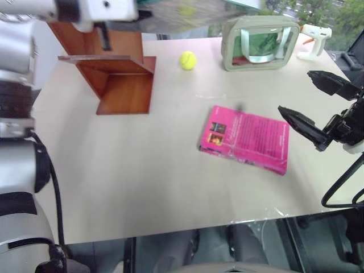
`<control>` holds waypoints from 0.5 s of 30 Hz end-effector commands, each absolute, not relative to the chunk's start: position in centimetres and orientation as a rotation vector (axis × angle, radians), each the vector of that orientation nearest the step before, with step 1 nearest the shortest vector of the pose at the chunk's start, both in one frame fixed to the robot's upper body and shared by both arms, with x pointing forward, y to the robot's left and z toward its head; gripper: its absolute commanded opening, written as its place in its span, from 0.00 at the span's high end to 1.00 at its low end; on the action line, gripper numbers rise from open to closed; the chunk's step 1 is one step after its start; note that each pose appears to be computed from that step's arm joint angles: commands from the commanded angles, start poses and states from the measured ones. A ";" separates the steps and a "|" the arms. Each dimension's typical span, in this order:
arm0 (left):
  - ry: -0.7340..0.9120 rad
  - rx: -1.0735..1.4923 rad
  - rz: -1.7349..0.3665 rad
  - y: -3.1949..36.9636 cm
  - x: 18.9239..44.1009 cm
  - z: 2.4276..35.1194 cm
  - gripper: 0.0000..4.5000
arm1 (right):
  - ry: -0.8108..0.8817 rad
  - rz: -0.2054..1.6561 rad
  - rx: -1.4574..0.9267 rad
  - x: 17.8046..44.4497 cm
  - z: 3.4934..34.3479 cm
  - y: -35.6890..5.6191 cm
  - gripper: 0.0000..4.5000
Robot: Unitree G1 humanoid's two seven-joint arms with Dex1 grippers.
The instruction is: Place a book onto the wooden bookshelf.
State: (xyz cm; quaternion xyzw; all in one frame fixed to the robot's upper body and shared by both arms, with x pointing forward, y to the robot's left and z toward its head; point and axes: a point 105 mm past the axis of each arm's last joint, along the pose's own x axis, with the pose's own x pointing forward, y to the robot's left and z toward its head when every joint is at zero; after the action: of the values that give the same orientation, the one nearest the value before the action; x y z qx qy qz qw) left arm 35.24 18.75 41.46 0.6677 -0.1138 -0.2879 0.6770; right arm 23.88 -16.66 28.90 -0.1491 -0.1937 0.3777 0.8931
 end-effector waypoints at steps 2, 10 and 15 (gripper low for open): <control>0.085 1.584 -0.457 25.1 36.8 40.5 0.98 | -0.476 0.821 -0.345 24.3 29.9 -16.0 0.00; 0.421 1.593 -0.345 29.5 38.7 36.4 0.98 | -0.593 0.871 -0.415 25.5 32.7 -13.6 0.00; 0.428 1.579 -0.317 29.7 39.3 36.4 0.98 | -0.591 0.892 -0.442 25.6 32.8 -12.7 0.00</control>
State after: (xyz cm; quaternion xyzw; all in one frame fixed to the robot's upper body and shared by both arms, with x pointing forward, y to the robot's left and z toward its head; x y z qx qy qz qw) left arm 39.55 28.28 35.46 0.7095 0.1829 -0.1735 0.6581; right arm 26.05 -13.04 32.20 -0.1938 -0.2652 0.4217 0.8452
